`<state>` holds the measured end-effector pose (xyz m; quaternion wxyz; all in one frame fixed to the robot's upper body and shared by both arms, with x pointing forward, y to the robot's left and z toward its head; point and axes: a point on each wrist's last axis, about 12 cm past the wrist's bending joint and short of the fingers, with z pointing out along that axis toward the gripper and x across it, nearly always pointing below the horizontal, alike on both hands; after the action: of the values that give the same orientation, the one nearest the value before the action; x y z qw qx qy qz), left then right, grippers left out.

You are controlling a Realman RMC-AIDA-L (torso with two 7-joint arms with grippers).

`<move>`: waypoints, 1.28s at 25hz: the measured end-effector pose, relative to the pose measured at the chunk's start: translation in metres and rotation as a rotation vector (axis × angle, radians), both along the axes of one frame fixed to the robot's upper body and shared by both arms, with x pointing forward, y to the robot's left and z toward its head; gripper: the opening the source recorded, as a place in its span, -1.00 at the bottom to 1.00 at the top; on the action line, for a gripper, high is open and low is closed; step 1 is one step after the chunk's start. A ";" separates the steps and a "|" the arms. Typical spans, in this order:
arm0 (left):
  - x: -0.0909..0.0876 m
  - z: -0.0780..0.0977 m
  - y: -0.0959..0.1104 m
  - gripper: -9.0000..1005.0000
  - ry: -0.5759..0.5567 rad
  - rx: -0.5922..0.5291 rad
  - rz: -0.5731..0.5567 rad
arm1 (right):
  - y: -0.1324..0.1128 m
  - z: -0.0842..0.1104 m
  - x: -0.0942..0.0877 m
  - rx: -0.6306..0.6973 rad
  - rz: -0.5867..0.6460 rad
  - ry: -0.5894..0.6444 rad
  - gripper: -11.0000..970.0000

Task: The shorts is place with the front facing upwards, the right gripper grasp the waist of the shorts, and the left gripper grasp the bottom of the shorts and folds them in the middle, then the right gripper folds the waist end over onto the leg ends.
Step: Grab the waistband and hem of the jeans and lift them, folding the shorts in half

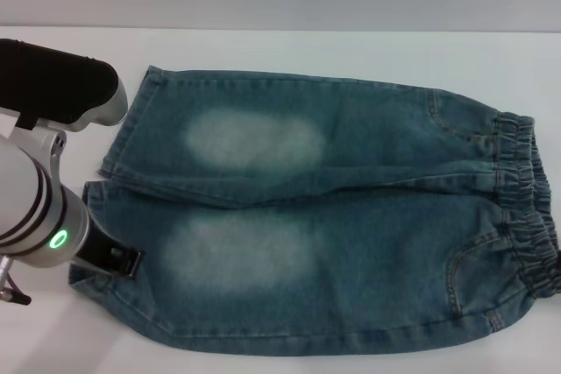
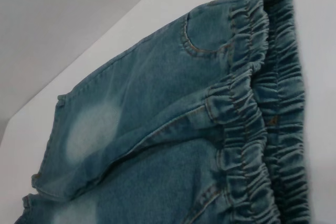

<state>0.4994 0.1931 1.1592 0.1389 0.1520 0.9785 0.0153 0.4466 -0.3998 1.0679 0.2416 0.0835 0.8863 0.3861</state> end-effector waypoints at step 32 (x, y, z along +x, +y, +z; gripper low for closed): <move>0.002 0.000 0.009 -0.95 0.024 0.024 -0.015 | -0.003 -0.008 -0.004 -0.024 -0.051 0.040 0.07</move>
<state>0.5016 0.2025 1.1591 0.1255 0.1611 0.9786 0.0243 0.4426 -0.4031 1.0596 0.2347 0.1111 0.8930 0.3676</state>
